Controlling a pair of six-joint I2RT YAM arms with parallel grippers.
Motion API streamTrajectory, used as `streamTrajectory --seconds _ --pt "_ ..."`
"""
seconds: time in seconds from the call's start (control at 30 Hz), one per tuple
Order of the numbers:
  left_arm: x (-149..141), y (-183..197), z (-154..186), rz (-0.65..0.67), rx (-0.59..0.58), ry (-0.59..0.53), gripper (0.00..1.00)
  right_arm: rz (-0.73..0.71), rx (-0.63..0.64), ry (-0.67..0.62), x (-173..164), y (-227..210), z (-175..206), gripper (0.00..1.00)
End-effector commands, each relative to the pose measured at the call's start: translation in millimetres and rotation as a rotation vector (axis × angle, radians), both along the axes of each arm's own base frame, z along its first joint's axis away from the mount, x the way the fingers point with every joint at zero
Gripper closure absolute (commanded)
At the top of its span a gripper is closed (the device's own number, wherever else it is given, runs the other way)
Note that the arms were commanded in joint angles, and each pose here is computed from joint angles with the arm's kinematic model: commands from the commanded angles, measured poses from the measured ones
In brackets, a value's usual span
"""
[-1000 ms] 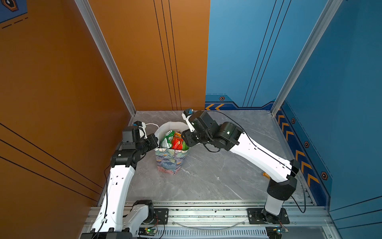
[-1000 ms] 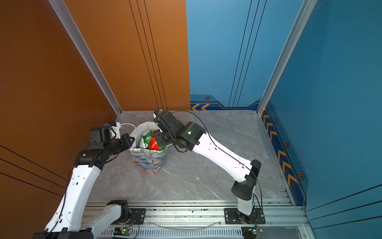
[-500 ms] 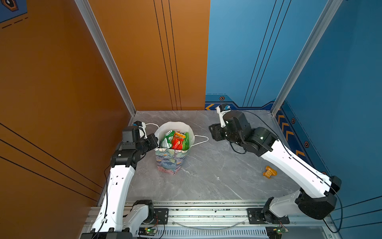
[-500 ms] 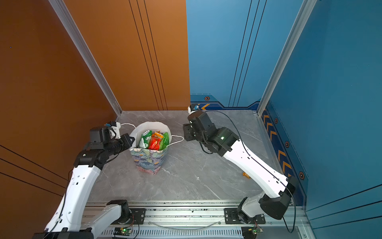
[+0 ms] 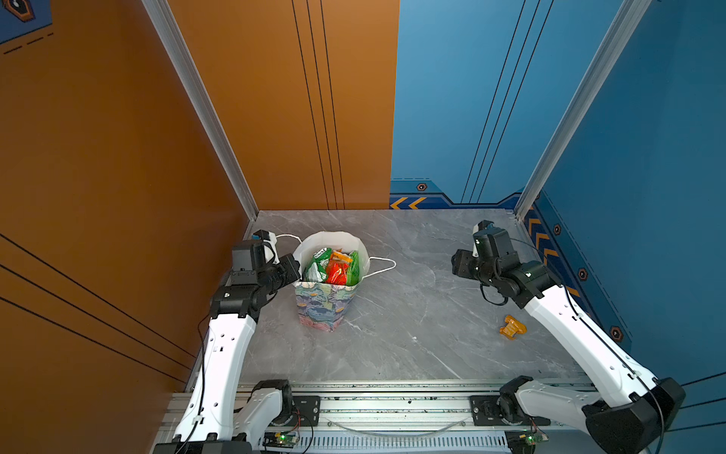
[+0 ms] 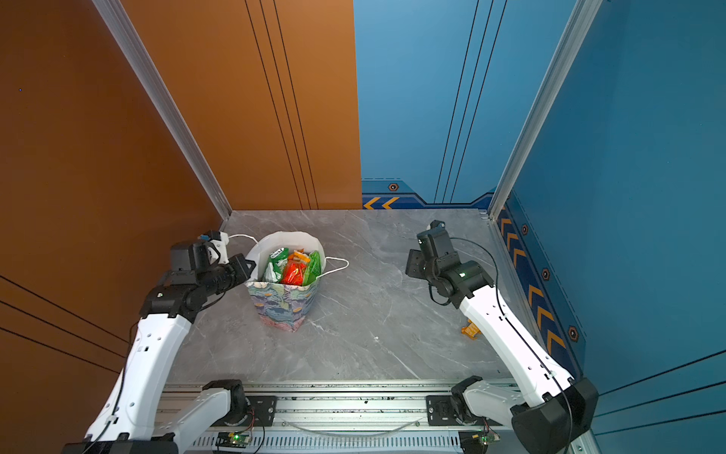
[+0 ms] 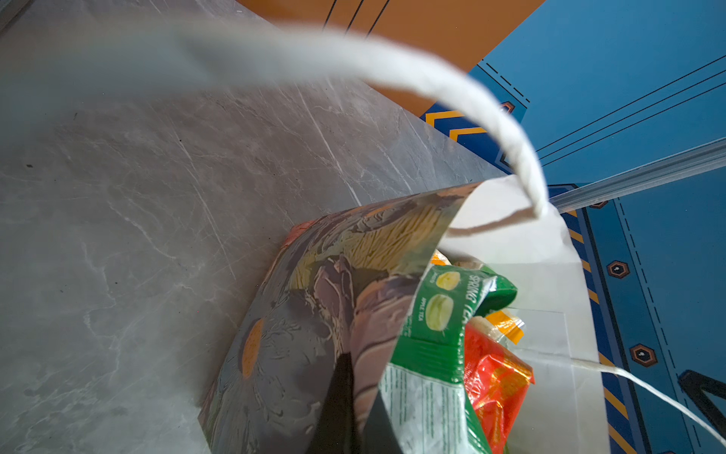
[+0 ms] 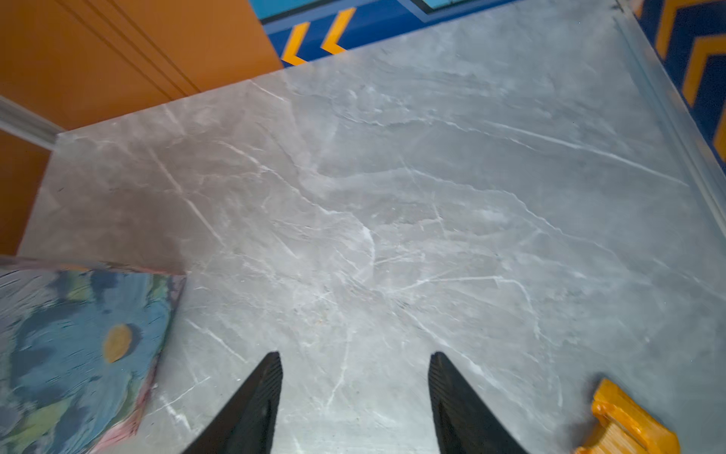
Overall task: Place the snacks into the paper bag
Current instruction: Rotate the snack at the middle-right of the table.
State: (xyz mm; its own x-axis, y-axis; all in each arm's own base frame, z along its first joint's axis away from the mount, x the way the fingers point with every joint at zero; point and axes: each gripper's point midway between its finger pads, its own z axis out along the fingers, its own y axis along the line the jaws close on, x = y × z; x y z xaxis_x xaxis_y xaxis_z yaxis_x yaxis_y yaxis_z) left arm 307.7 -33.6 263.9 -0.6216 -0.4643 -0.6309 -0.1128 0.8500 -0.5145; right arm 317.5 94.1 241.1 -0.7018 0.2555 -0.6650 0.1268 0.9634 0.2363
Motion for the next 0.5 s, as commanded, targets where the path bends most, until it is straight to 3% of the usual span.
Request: streamTrajectory --seconds 0.0,0.3,0.47 --pt "4.4 -4.1 19.0 -0.031 -0.013 -0.085 0.95 -0.120 0.044 0.078 -15.9 -29.3 -25.8 0.37" --pt "3.5 -2.5 19.9 -0.025 -0.006 -0.090 0.95 -0.340 0.108 0.199 -29.7 -81.4 -81.3 0.33" --pt "3.7 -2.1 18.5 -0.023 -0.007 -0.085 0.95 -0.446 0.092 0.275 -40.4 -106.3 -103.0 0.23"
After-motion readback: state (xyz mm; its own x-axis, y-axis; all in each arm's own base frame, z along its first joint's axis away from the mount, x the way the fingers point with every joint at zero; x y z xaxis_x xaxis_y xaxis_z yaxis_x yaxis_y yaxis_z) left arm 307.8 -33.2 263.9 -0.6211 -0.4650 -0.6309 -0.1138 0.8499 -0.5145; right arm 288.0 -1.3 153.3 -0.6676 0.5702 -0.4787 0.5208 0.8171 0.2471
